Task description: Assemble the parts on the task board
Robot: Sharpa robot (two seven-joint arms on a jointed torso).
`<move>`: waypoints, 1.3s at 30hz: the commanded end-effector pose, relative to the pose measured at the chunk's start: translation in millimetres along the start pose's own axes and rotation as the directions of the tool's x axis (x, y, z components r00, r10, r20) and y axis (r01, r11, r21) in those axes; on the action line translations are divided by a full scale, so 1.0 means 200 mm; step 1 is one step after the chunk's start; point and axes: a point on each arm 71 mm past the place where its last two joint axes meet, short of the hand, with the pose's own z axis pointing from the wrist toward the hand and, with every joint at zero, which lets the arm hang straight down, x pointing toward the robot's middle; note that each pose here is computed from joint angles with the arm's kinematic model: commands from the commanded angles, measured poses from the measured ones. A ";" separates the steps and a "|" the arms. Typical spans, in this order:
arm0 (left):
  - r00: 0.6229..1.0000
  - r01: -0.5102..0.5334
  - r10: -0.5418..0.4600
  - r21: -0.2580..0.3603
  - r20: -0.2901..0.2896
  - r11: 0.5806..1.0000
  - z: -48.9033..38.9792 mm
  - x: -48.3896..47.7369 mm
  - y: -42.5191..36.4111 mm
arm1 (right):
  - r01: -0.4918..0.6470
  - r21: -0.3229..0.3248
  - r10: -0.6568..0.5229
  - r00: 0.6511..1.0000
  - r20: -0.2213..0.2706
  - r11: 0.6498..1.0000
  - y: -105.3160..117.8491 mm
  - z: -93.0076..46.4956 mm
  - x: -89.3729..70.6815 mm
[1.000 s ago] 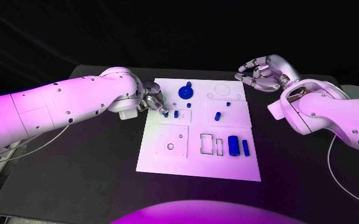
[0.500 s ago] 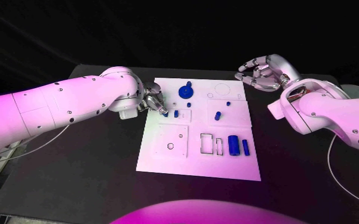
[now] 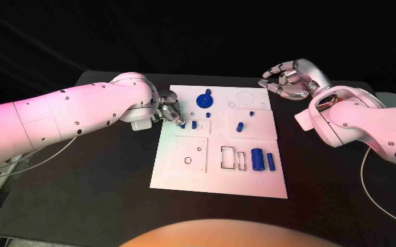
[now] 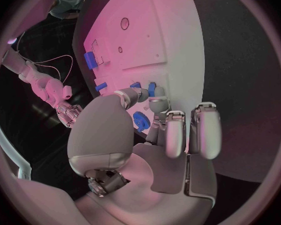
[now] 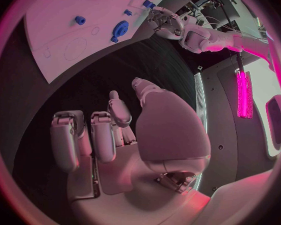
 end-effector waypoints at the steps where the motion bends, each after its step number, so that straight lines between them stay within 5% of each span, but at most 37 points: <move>1: 0.999 -0.035 0.035 0.003 -0.038 0.999 0.010 0.030 -0.019 | 0.002 -0.011 -0.002 1.000 -0.009 1.000 0.00 0.00 0.01; 19: 0.995 -0.070 0.069 -0.003 -0.067 0.998 0.033 0.054 -0.045 | 0.002 -0.010 -0.002 1.000 -0.008 1.000 0.00 -0.01 0.00; 39: 0.995 -0.093 0.092 -0.025 -0.026 0.995 0.041 0.033 -0.033 | 0.002 -0.009 -0.002 1.000 -0.006 1.000 0.00 -0.01 0.00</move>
